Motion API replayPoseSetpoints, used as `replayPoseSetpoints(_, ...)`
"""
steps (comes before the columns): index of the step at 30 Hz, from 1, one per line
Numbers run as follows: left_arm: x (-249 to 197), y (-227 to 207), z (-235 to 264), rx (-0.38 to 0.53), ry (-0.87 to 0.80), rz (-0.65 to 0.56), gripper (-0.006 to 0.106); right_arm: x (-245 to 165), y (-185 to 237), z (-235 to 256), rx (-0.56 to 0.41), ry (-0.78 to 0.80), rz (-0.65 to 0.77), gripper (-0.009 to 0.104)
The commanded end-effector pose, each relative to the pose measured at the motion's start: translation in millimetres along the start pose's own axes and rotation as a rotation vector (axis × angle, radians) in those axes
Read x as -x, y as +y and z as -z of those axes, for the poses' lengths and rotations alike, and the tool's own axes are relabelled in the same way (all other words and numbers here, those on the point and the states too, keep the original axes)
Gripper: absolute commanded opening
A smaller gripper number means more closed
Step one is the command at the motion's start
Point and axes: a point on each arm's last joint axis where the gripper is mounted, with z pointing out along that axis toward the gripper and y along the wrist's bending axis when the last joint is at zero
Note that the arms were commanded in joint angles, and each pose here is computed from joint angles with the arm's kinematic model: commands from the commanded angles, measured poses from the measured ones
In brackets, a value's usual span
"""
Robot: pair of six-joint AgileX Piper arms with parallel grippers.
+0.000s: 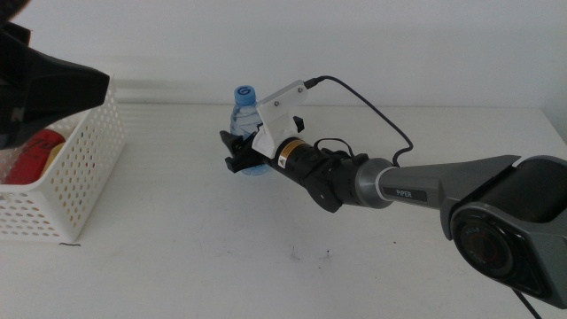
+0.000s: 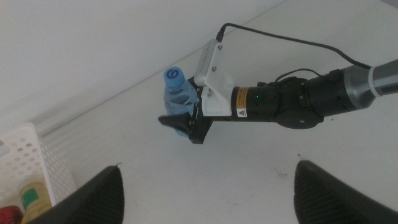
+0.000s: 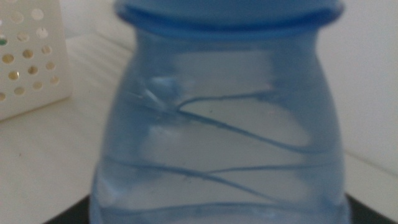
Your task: Use arms to grab the bottles and put them into the dustbin to the left of the table.
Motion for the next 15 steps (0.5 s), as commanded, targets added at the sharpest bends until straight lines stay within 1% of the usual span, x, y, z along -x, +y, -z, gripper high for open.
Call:
replayPoseSetpoints(1, 0.1, -1.4, 0.4, -0.005, -0.01, 0.0, 0.094, 11.5, 6.3, 2.3, 0.004, 0.036, 0.003, 0.065)
replayPoseSetpoints(2, 0.1, -1.4, 0.4, -0.005, -0.01, 0.0, 0.094, 13.0, 7.9, 5.0, 0.002, 0.094, -0.002, 0.077)
replayPoseSetpoints(3, 0.1, -1.4, 0.4, -0.005, -0.01, 0.0, 0.094, 19.4, 7.9, 11.0, -0.004, 0.139, -0.009, 0.086)
replayPoseSetpoints(4, 0.1, -1.4, 0.4, -0.005, -0.01, 0.0, 0.094, 26.8, 9.8, 19.6, -0.003, 0.161, -0.007, 0.092)
replayPoseSetpoints(8, 0.1, -1.4, 0.4, -0.005, -0.01, 0.0, 0.094, 48.8, 16.7, 75.3, -0.006, 0.176, -0.093, 0.093)
replayPoseSetpoints(10, 0.1, -1.4, 0.4, -0.005, -0.01, 0.0, 0.094, 55.7, 19.9, 115.3, -0.009, 0.204, -0.146, 0.093)
replayPoseSetpoints(12, 0.1, -1.4, 0.4, -0.005, -0.01, 0.0, 0.094, 59.4, 22.4, 156.3, -0.017, 0.287, -0.177, 0.093)
replayPoseSetpoints(15, 0.0, -1.0, 0.4, -0.001, -0.01, -0.003, 0.094, 78.7, 24.0, 215.8, -0.043, 0.45, -0.171, 0.093)
